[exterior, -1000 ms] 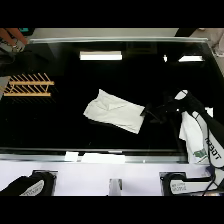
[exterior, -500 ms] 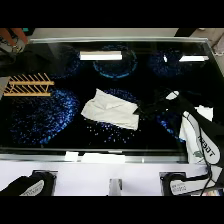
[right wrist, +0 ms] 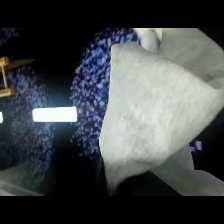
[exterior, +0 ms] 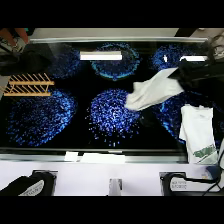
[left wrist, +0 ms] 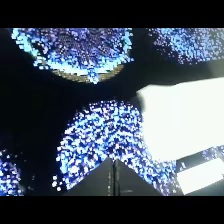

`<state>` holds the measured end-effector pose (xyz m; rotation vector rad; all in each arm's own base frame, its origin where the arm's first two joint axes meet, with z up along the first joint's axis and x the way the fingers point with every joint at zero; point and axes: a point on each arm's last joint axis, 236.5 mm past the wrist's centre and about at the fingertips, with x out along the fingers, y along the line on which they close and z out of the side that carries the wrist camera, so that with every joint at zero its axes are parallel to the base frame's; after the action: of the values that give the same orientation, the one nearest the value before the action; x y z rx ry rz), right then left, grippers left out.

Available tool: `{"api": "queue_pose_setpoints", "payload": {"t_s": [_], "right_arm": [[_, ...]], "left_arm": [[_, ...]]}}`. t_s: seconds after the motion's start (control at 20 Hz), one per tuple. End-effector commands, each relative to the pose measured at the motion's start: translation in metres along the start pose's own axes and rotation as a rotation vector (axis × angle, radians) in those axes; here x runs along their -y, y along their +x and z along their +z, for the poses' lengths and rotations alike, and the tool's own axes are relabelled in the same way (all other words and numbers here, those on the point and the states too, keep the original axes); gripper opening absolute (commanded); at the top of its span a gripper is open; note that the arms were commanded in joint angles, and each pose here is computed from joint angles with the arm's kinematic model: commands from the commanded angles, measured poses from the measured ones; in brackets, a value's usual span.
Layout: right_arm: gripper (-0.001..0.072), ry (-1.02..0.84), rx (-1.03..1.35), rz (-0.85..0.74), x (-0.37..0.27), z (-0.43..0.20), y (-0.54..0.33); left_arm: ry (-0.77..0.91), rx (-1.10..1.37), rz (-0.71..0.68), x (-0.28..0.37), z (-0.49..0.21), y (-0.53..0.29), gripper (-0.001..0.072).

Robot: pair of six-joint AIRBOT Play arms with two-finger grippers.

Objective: Fold the shirts.

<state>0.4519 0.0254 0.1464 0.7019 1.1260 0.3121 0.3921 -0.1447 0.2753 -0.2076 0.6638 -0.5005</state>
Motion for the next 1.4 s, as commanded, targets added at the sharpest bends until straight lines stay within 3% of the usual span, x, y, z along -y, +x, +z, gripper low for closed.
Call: {"api": "queue_pose_setpoints", "payload": {"t_s": [0.0, 0.55, 0.85, 1.05, 1.35], "right_arm": [[0.0033, 0.044, 0.144, -0.147, 0.032, 0.026, -0.088], [0.0034, 0.296, 0.270, -0.347, 0.113, 0.015, -0.182], [0.0034, 0.446, 0.252, -0.654, 0.160, -0.041, -0.232], [0.0034, 0.526, 0.137, -0.813, 0.198, -0.093, -0.231], [0.0034, 0.625, -0.091, -0.857, 0.230, -0.161, -0.192]], "left_arm": [[0.016, 0.022, 0.005, -0.003, 0.006, 0.002, 0.0040], [0.044, 0.028, 0.009, -0.003, 0.007, 0.002, 0.0040], [0.069, 0.028, 0.009, -0.003, 0.007, 0.003, 0.0040], [0.070, 0.027, 0.009, -0.003, 0.007, 0.002, 0.0040], [0.070, 0.027, 0.009, -0.003, 0.007, 0.002, 0.0040]]}}
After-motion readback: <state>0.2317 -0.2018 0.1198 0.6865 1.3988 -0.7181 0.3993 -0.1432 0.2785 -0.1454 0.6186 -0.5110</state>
